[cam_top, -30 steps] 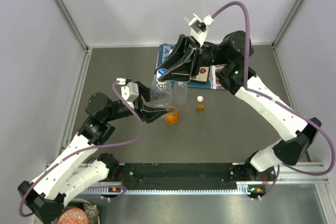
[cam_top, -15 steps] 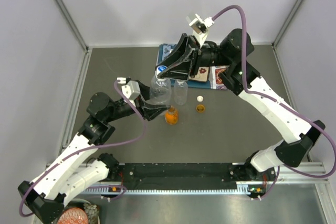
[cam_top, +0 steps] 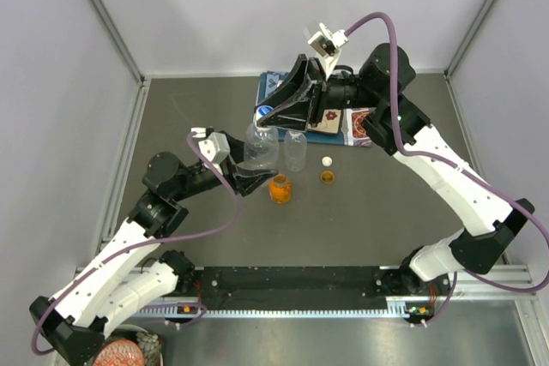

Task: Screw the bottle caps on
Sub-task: Screw the bottle cap onto the plastic bottle.

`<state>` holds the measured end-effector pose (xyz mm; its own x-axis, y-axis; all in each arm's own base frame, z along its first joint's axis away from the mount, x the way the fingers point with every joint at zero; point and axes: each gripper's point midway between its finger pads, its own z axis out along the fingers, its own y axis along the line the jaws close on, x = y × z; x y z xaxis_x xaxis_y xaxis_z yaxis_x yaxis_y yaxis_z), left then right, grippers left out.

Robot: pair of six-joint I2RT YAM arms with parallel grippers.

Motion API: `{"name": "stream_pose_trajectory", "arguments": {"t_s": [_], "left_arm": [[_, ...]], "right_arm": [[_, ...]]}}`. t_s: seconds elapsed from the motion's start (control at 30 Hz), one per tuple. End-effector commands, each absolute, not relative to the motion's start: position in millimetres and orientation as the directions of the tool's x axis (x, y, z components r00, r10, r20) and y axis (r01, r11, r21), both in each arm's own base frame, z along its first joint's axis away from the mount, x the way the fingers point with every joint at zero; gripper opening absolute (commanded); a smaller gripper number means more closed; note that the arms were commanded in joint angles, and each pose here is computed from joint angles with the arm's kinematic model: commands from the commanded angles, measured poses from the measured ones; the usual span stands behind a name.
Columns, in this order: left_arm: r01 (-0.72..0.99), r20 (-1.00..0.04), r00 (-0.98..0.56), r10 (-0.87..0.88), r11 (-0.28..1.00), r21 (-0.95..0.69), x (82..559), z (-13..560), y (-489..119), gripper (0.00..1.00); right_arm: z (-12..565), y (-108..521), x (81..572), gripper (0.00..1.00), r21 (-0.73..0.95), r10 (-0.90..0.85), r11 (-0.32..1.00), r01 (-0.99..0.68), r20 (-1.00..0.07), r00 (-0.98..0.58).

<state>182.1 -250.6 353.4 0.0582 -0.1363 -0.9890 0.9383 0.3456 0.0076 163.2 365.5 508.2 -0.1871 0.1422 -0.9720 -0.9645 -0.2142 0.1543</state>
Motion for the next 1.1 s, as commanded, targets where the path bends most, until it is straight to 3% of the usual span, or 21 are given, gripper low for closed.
{"name": "stream_pose_trajectory", "arguments": {"t_s": [0.0, 0.17, 0.43, 0.77, 0.87, 1.07], "left_arm": [[0.895, -0.98, 0.053, -0.193, 0.445, -0.039, 199.2, 364.1, -239.6, 0.02], [0.866, -0.973, 0.077, -0.217, 0.498, -0.043, 207.2, 376.7, -233.3, 0.02], [0.788, -0.97, 0.103, -0.219, 0.613, -0.054, 227.9, 384.4, -218.5, 0.0], [0.768, -0.967, 0.126, -0.223, 0.639, -0.047, 231.9, 391.2, -213.7, 0.0], [0.76, -0.966, 0.131, -0.223, 0.649, -0.047, 234.1, 393.3, -212.5, 0.0], [0.715, -0.967, 0.155, -0.202, 0.698, -0.031, 243.1, 395.6, -204.6, 0.0]], "right_arm": [[534.6, 349.4, 125.9, 0.02, 0.053, 0.172, -0.309, -0.95, -0.979, -0.11], [510.6, 359.1, 126.9, 0.01, 0.081, 0.119, -0.28, -0.957, -0.986, -0.118], [477.2, 374.8, 156.2, 0.0, 0.149, 0.091, -0.086, -0.985, -0.983, -0.157], [455.8, 385.6, 174.5, 0.0, 0.269, 0.095, 0.028, -0.963, -0.96, -0.265], [444.7, 393.6, 181.9, 0.0, 0.308, 0.099, 0.095, -0.947, -0.949, -0.299], [415.9, 407.1, 206.7, 0.0, 0.31, 0.061, 0.362, -0.879, -0.949, -0.309]]}}
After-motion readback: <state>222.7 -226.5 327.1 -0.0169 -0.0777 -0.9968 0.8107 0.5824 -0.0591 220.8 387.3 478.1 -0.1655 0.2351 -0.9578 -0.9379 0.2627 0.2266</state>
